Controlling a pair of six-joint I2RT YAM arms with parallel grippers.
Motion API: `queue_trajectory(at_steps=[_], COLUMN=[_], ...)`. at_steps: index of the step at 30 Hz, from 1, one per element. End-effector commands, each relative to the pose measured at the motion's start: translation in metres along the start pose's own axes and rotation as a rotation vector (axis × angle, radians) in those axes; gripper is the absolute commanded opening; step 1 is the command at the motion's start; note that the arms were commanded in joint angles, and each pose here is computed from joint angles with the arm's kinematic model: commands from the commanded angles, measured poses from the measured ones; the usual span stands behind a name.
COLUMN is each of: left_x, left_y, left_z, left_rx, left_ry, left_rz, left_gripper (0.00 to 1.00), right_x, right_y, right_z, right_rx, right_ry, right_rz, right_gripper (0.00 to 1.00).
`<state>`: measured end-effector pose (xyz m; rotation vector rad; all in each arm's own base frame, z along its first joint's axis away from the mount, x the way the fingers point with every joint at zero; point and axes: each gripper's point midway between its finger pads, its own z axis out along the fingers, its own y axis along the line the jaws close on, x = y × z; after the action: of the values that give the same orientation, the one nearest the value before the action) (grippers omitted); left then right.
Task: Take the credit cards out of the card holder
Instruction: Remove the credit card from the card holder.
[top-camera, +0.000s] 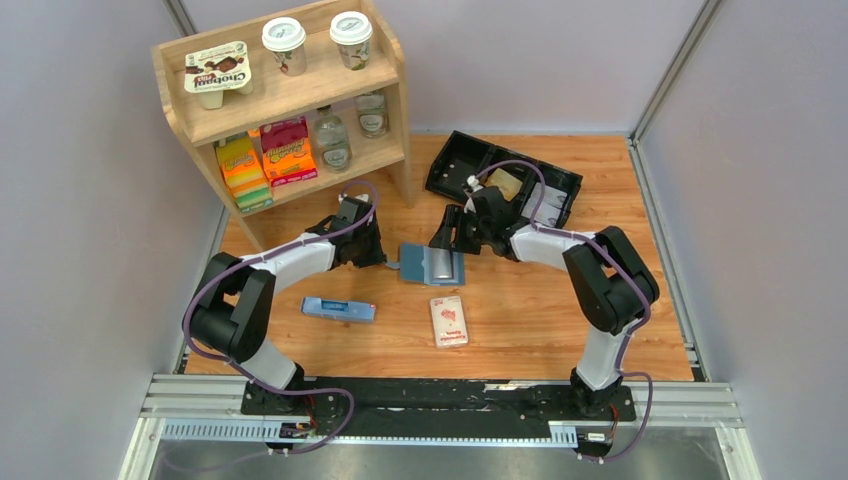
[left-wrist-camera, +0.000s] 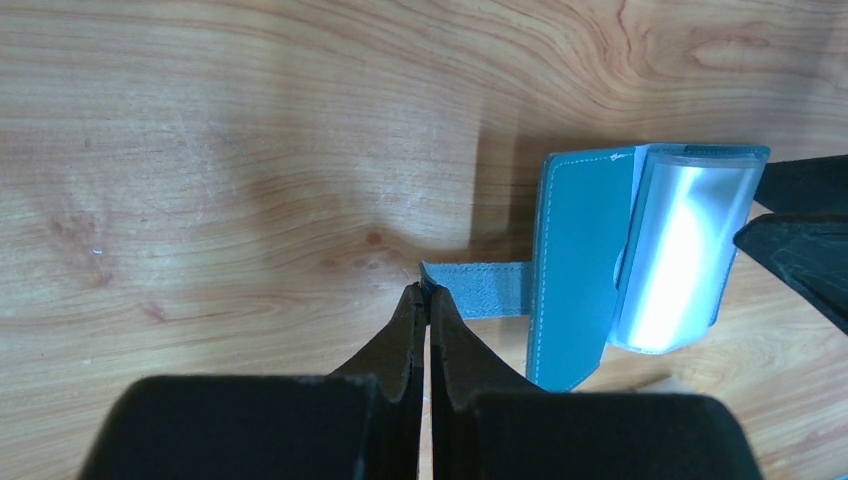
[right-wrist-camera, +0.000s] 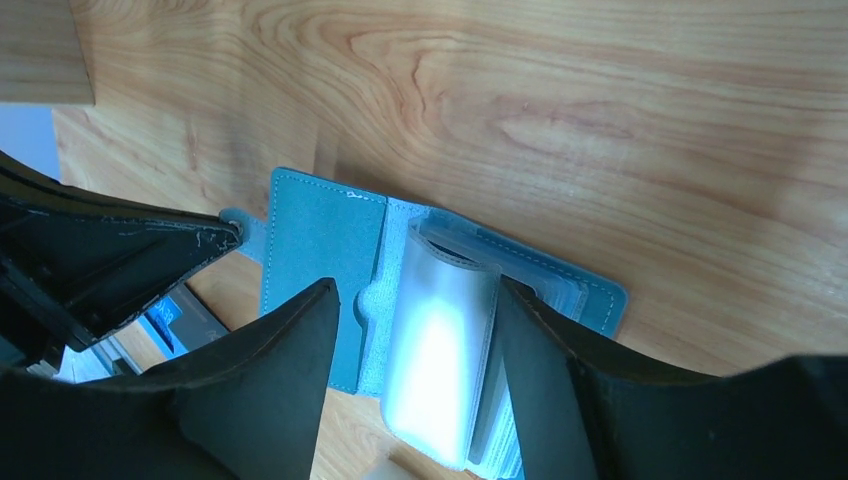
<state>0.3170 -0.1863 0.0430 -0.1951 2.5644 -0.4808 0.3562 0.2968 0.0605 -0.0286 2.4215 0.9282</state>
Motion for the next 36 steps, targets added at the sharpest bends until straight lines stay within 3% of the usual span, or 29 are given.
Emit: queue_trajectory(at_steps=[1,11,20,28,36], left_x=[-0.003,-0.014,-0.032,-0.043,-0.046], left_y=[-0.003,-0.01,-0.017,-0.031,-0.067], left_z=[-0.002,-0.014,-0.046,-0.076,-0.079], left_rx=[0.02,0.041,0.058,0.11,0.26], left_ry=[-0.014,-0.059,-0.14,-0.179,-0.127], left_rz=[0.023,0.027,0.051,0.068,0.036], left_gripper=[0.0,0.04,0.25,0.3,0.31], right_x=[0.0,0.01,0.047,0.051,0.017], right_y=[0.02,0.091,0.088,0.067,0.088], right_z=[0.003,-0.011,0.028,0.039,0.012], right_rx=[-0.09,-0.338,-0.317,-0.207,-0.21], right_ry=[0.013,0.078,0.223,0.262,0.148], right_rz=[-0.036,-0.081,-0.046,-0.062,-0.143], right_gripper=[0.62,0.58,0.58,0.58,0.58])
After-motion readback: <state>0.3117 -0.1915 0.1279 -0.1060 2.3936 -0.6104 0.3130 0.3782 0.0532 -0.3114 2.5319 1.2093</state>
